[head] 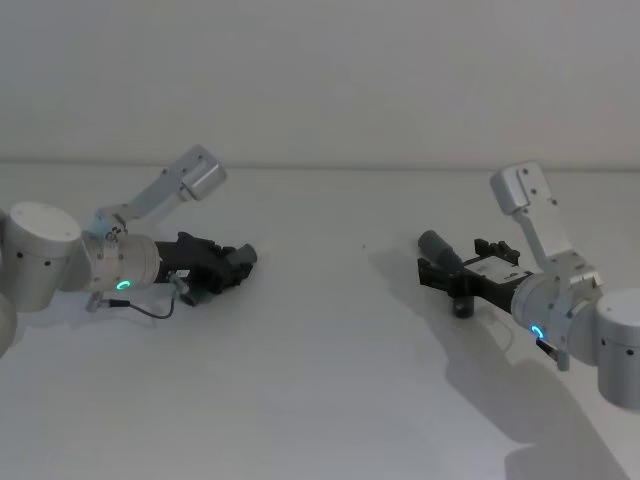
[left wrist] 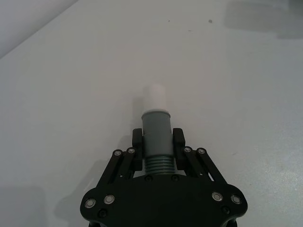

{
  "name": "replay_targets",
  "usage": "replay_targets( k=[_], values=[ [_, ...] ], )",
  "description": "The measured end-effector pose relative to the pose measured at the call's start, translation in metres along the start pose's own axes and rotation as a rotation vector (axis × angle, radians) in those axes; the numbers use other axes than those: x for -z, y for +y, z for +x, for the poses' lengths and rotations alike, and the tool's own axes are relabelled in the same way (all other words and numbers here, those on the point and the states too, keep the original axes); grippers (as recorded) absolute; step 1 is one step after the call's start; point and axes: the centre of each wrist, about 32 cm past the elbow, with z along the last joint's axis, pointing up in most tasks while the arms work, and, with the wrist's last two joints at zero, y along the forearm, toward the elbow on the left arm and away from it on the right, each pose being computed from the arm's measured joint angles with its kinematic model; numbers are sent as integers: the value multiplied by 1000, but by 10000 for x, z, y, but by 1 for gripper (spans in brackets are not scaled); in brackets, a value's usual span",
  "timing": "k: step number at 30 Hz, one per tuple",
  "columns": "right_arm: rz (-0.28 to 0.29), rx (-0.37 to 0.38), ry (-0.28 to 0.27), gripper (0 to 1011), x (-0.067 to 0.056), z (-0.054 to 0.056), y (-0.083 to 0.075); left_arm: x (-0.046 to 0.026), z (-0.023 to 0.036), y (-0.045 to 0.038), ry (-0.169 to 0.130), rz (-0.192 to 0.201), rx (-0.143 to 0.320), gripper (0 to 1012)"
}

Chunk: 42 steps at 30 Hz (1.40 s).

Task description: Use both hands to pick up one end of the pipe from the table, align the ends, and insert them.

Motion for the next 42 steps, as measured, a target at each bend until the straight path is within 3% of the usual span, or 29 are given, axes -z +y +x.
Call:
replay_targets(
  k=[42],
  values=[
    [-73,-29,49,978,95,32,225,0,0,0,0,0,0,365]
  ],
)
